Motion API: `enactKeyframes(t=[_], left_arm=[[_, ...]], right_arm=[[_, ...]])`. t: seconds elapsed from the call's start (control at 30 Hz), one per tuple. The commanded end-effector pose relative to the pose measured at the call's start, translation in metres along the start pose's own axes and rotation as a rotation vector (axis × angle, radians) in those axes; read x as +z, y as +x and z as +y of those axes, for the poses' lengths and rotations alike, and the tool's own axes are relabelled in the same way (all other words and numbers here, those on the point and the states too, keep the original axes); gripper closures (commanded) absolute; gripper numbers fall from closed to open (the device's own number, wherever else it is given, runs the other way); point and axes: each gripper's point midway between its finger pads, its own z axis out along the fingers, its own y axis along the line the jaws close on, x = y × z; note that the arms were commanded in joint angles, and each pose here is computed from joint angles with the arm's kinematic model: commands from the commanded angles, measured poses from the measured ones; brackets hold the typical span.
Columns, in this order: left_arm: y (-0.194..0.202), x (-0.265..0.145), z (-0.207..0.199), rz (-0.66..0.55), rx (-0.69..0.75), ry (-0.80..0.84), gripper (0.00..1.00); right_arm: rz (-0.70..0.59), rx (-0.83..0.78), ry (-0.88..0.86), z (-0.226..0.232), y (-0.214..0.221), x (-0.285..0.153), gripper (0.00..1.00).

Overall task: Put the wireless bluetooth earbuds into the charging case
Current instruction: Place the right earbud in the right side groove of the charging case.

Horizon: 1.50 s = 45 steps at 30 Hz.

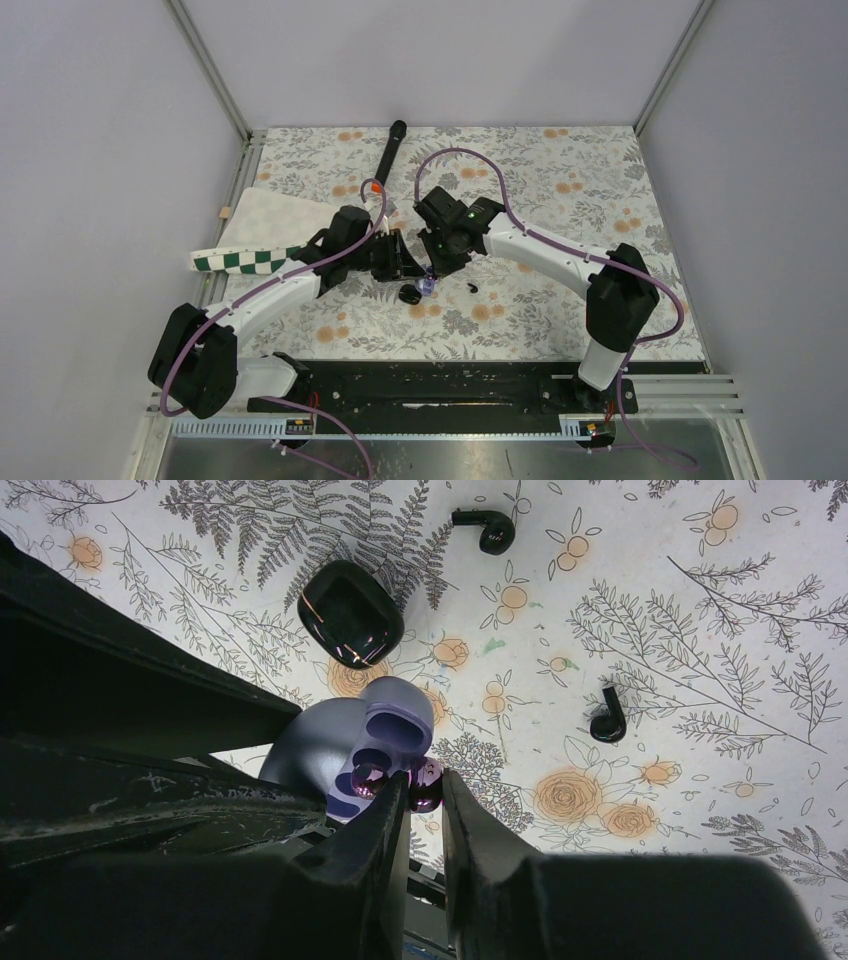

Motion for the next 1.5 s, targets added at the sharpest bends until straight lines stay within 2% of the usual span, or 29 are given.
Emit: enactKeyframes(t=[0.0,0.5,0.8,1.47], left_arm=[[-0.02,-0.008,-0.031,-0.061,0.064,0.092,1.0],[-0.017,-0.008,-0.028,-0.056,0.063,0.087,1.0],[-0.018,-0.008,-0.028,-0.058,0.064,0.087,1.0],[-0.016,-0.008,-0.026,-0.057,0.064,0.083,1.0]], right_arm=[[-0.02,-0.029,-0.001,0.006,-0.007,-0.007,0.83],[-0.016,-0.031,0.0,0.008,-0.01,-0.006,0.77],[-0.02,-0.028,0.025,0.002,-0.009,-0.004,0.69],[-0.066,-0.018,0.014,0.006,-0.019,-0.014,0.67]])
